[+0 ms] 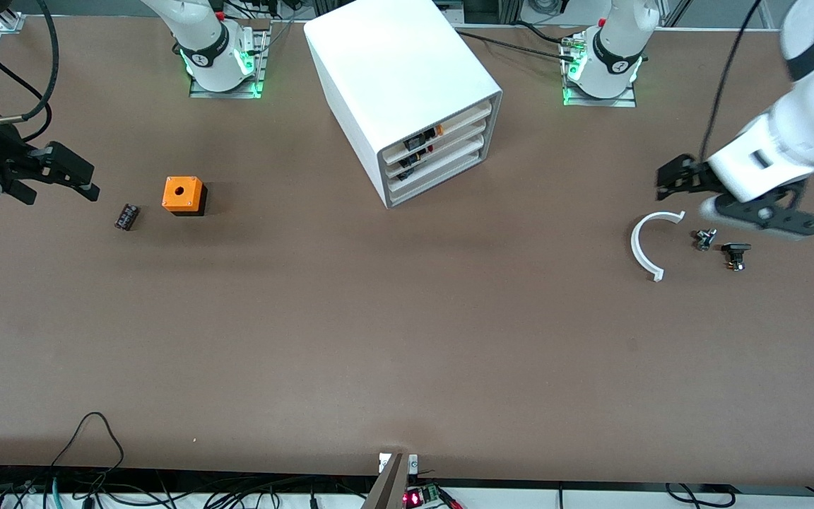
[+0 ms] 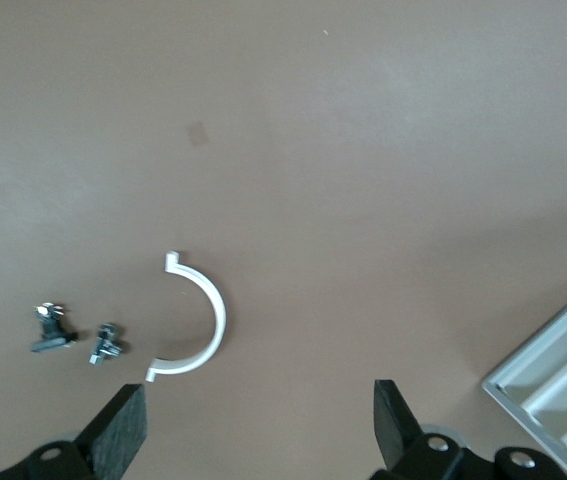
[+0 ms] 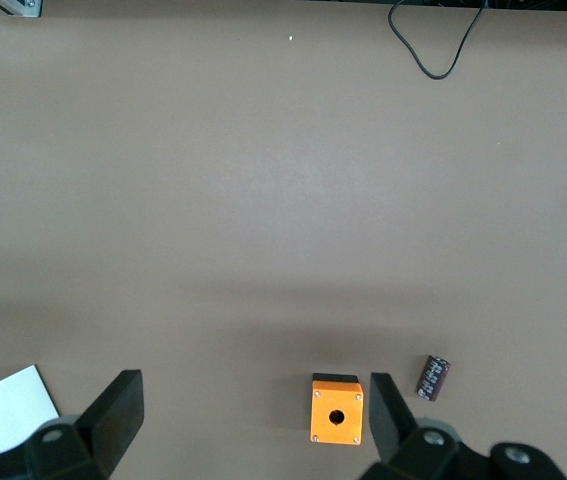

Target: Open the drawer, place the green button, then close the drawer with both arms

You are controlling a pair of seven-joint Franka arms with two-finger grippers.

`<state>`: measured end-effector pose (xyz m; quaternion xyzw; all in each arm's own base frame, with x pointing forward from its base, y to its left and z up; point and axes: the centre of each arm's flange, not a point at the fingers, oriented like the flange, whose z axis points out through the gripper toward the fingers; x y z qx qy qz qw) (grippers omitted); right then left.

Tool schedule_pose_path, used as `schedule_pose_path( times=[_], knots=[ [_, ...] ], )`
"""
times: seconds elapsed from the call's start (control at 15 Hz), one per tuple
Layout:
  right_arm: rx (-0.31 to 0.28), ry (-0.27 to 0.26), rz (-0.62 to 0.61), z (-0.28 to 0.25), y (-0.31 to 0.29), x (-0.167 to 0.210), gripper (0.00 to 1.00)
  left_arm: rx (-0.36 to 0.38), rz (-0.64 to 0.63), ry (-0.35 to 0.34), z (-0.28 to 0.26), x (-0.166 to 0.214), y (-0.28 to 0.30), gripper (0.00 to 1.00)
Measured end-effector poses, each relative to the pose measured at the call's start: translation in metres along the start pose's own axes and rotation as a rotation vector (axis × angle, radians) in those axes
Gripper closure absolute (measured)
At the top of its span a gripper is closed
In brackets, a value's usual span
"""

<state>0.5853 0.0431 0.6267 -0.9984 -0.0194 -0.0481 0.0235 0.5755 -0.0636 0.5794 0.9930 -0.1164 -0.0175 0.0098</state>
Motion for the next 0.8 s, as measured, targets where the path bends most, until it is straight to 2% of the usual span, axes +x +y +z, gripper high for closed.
schedule_pose_path(
  times=[0.13,0.8],
  knots=[
    [0.0,0.0,0.0,0.0,0.0,0.0,0.0,0.017,0.005,0.023,-0.0031,-0.0059,0.0004,0.0],
    [-0.001,0.0,0.001,0.0003,0.0005,0.0001,0.0,0.018,0.0,0.006,0.004,-0.0111,-0.0014,0.0]
  ],
)
